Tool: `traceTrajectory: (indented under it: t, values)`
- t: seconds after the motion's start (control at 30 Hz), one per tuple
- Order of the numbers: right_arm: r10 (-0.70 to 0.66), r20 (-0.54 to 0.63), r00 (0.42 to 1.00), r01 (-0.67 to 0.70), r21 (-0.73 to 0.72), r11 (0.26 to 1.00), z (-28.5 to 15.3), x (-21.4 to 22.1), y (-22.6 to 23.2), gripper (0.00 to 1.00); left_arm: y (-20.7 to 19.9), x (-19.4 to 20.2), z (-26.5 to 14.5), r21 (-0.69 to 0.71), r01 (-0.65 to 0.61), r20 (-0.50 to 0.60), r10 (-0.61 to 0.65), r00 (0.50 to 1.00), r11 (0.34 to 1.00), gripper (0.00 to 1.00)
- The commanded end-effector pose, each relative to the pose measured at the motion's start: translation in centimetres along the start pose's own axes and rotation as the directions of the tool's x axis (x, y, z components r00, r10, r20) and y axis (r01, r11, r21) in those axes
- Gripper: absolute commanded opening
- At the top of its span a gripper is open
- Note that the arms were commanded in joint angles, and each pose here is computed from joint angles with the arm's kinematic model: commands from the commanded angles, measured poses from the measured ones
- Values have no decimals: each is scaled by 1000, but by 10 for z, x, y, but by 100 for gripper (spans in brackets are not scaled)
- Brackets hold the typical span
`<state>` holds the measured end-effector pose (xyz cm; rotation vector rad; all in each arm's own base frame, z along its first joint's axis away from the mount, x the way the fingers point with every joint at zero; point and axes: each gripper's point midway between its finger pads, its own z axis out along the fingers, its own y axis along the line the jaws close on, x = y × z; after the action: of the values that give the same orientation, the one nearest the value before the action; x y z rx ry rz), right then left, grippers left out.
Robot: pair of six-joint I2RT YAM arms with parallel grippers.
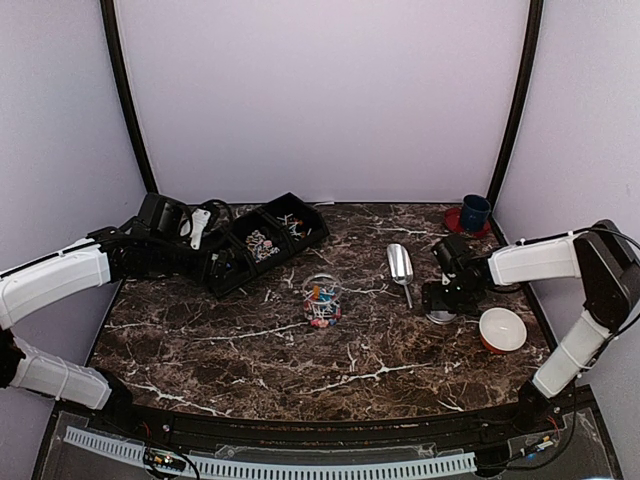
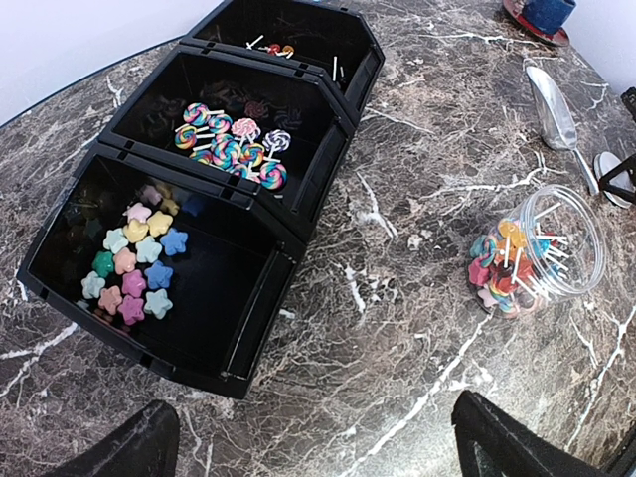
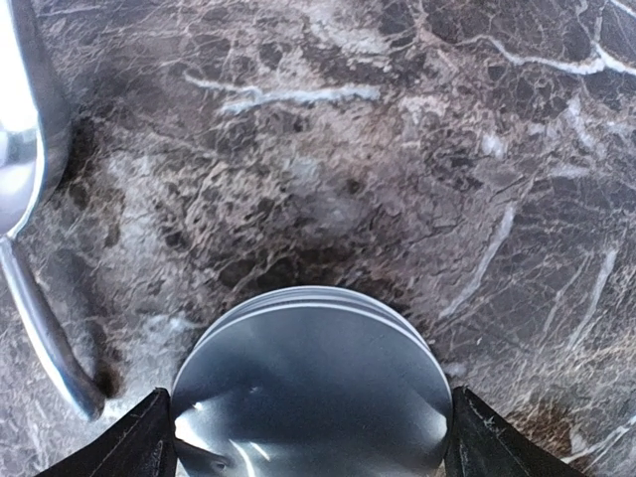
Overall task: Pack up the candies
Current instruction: Pick up the bottle lid from the center of the board.
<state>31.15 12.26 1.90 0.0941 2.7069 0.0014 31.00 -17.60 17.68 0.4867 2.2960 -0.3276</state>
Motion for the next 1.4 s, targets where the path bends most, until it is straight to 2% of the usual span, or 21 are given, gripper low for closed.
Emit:
traceTrajectory:
  t: [0.0,0.2,0.4,0.53,0.73,0.87,1.03,1.13,1.37]
  values:
    - [16,11,1000,-15,-22,1000,-14,-1,-3,83,-6,2,0,29,-2,-20,2,1000,1000,99]
    - [8,56,998,-4,-63,998,-39,-17,3,84,-14,5,4,66,8,-44,-5,999,998,99]
    - [-3,121,993,17,-107,994,-73,-36,12,84,-37,12,6,92,-31,-87,39,995,995,99]
    - [-40,159,986,64,-145,987,-95,-45,29,84,-58,24,12,140,-3,-130,22,991,990,99]
    - [-110,200,974,151,-202,968,-120,-55,68,84,-94,44,28,218,12,-133,17,991,976,99]
    - [-145,228,963,200,-242,949,-135,-61,96,84,-110,54,45,261,13,-96,12,995,965,99]
    - [-168,257,952,237,-268,934,-148,-67,118,84,-115,48,65,285,-11,31,2,1000,958,99]
    - [-178,257,950,250,-282,926,-149,-65,127,84,-118,42,73,296,-67,129,29,991,953,99]
    - [-193,263,945,271,-303,913,-156,-61,139,84,-128,48,109,295,-194,220,131,967,936,99]
